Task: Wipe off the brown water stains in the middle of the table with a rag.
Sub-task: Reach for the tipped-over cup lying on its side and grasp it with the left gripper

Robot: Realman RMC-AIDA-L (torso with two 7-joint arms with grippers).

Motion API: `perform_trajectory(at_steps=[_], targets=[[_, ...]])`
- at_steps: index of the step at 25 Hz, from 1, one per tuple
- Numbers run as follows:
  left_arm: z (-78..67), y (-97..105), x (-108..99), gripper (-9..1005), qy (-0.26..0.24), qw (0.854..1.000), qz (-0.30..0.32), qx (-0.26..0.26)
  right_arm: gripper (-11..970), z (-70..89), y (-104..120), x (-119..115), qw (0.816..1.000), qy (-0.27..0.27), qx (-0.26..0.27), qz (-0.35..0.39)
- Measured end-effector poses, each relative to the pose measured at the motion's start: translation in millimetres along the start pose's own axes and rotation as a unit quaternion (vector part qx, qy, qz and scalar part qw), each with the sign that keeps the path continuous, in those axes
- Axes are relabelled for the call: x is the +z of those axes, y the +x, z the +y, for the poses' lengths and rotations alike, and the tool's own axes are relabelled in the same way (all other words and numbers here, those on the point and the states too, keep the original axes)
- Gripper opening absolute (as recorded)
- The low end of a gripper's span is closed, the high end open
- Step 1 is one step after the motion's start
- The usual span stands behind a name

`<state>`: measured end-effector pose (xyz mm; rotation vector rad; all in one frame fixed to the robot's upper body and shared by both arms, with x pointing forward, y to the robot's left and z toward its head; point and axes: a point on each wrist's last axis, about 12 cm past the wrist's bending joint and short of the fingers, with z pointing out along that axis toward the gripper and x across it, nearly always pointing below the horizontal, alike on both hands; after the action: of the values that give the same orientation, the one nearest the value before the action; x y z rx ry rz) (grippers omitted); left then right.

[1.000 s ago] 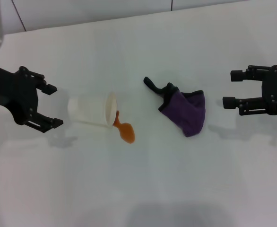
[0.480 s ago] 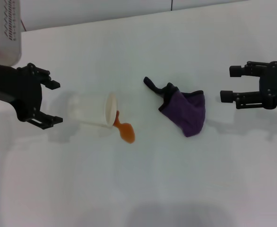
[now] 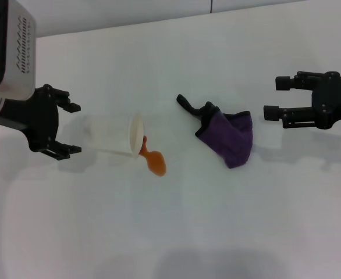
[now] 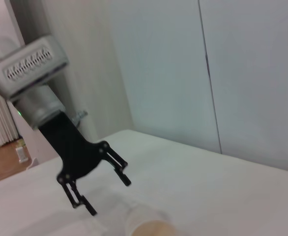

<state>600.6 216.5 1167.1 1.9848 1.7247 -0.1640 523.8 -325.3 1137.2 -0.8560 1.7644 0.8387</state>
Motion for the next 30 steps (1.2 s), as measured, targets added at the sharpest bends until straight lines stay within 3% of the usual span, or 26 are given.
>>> perform_trajectory(at_steps=[30], targets=[[4.8,-1.1,43.1,802,-0.018,0.998,-0.024,0.046,838,-0.2,0.7,13.2,1.000,-0.003,0.005,0.010]])
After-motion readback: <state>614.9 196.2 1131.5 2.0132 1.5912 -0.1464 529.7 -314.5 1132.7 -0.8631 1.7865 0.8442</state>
